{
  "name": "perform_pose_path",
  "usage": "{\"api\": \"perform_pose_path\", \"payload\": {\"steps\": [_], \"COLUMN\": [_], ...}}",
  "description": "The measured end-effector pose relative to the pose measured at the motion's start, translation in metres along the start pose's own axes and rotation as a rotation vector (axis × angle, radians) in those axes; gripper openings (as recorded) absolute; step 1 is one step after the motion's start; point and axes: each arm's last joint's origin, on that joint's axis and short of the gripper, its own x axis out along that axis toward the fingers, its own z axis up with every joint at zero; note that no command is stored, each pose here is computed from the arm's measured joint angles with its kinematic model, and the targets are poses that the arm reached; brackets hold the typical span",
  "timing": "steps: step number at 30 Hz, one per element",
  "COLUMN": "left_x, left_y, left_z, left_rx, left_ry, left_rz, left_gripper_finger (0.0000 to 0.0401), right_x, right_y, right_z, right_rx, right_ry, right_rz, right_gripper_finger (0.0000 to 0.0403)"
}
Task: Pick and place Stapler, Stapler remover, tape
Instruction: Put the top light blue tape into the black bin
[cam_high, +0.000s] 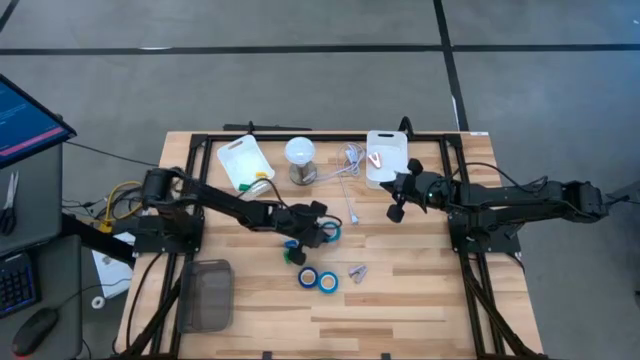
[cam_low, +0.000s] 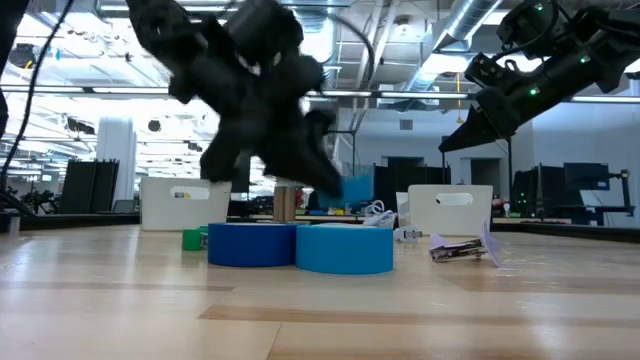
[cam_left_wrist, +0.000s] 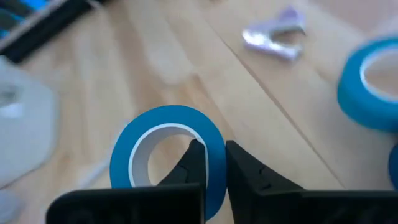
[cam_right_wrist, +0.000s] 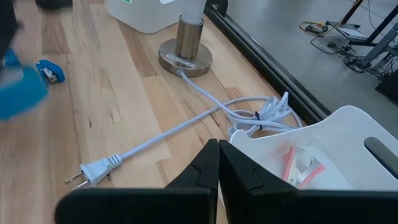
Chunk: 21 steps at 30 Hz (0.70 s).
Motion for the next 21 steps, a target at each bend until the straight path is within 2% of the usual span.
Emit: {"api": "perform_pose_path", "payload": {"steps": [3, 6, 8, 11, 15, 19, 21], "left_x": [-0.027, -0.061, -0.084, -0.119, -0.164, -0.204, -0.218], "left_y": [0.01, 0.016, 0.014, 0.003, -0.017, -0.039, -0.051], "left_z": [0.014, 0.025, 0.029, 0.034, 0.037, 0.039, 0.039], "left_rx": [-0.093, -0.283, -0.405, -0.523, -0.667, -0.873, -0.941], "left_ry": [-0.008, 0.013, 0.045, 0.052, 0.022, -0.007, -0.007], "left_rz": [0.073, 0.132, 0.167, 0.2, 0.167, 0.068, 0.009], "left_gripper_finger": [0.0014, 0.0014, 0.0014, 0.0014, 0.0014, 0.0014, 0.0014], "right_x": [0.0, 0.0, 0.0, 0.0, 0.0, 0.0, 0.0], "right_y": [0.0, 0.0, 0.0, 0.0, 0.0, 0.0, 0.0], "right_z": [0.0, -0.001, -0.001, -0.001, -0.001, -0.001, -0.001], "right_rx": [-0.001, -0.003, -0.004, -0.004, -0.004, -0.004, -0.004], "right_ry": [0.002, 0.009, 0.012, 0.012, 0.013, 0.013, 0.013], "right_rz": [0.0, 0.0, 0.0, 0.0, 0.0, 0.0, 0.0], "right_gripper_finger": [0.0, 0.0, 0.0, 0.0, 0.0, 0.0, 0.0]}}
